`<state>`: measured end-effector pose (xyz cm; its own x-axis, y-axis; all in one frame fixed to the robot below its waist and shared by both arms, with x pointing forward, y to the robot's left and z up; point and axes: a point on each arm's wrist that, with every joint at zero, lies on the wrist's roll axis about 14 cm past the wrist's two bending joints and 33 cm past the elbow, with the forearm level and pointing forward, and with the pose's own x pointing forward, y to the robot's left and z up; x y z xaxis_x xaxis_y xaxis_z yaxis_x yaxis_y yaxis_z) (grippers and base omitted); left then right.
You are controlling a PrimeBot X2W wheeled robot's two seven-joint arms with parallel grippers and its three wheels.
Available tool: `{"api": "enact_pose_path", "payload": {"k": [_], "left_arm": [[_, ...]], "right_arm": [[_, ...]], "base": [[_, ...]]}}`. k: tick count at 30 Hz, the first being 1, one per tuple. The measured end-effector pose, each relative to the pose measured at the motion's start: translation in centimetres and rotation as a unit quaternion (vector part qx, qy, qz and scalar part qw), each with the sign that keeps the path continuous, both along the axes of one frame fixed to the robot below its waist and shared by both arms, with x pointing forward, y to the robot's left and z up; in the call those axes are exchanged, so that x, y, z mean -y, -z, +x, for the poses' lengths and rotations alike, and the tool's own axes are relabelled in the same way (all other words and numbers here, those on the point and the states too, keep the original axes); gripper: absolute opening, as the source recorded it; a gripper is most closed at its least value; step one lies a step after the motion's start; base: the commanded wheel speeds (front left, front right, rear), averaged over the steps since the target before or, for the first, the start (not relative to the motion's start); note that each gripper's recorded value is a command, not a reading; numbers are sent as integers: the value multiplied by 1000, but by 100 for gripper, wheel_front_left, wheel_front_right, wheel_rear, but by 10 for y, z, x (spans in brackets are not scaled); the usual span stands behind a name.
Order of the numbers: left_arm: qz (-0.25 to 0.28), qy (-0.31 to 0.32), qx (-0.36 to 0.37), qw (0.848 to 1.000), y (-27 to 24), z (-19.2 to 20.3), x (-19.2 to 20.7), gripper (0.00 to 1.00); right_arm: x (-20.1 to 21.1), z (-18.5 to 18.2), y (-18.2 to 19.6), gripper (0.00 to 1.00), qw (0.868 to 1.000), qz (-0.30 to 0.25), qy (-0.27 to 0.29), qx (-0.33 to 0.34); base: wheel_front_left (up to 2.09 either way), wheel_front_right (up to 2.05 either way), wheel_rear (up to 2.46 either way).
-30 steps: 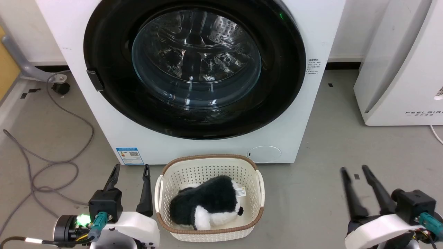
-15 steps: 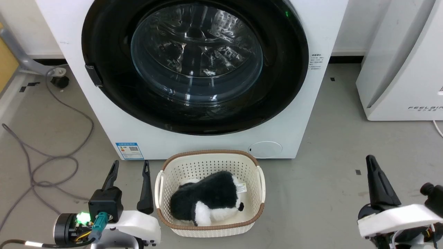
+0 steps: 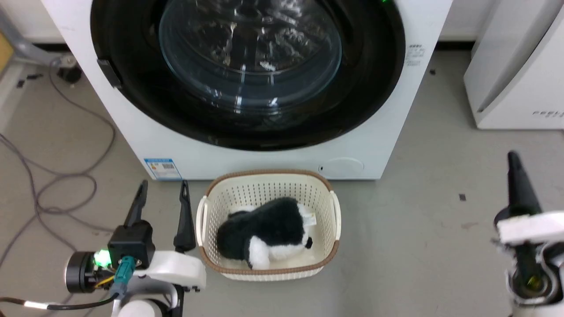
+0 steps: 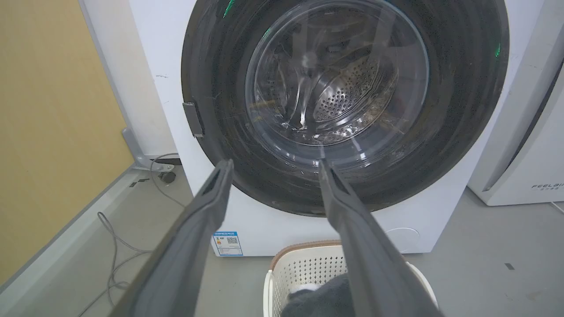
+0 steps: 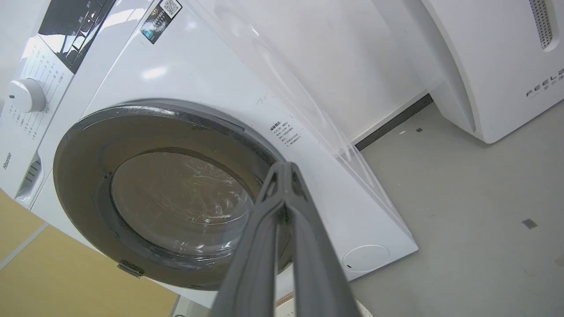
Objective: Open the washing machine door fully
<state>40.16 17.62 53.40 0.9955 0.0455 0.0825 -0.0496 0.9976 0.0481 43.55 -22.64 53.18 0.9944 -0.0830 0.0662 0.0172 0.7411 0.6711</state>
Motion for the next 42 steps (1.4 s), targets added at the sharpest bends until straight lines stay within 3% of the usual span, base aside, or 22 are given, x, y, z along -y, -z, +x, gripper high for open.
{"api": "enact_pose_path", "payload": {"k": [9, 19, 30, 42], "left_arm": [[1, -6, 2, 1000, 6, 21, -1, 100], [6, -20, 0, 1000, 17, 41, -8, 100], [12, -31, -6, 999, 32, 55, -12, 100], [11, -53, -5, 999, 40, 60, -23, 100]], "right_arm": [[19, 51, -6, 0, 999, 46, 13, 11], [12, 115, -17, 0, 997, 73, -6, 27], [-10, 178, -33, 0, 992, 115, -37, 46], [-62, 216, -28, 0, 980, 158, -120, 12]], "base": [[0, 0, 0], [0, 0, 0], [0, 0, 0], [0, 0, 0]]}}
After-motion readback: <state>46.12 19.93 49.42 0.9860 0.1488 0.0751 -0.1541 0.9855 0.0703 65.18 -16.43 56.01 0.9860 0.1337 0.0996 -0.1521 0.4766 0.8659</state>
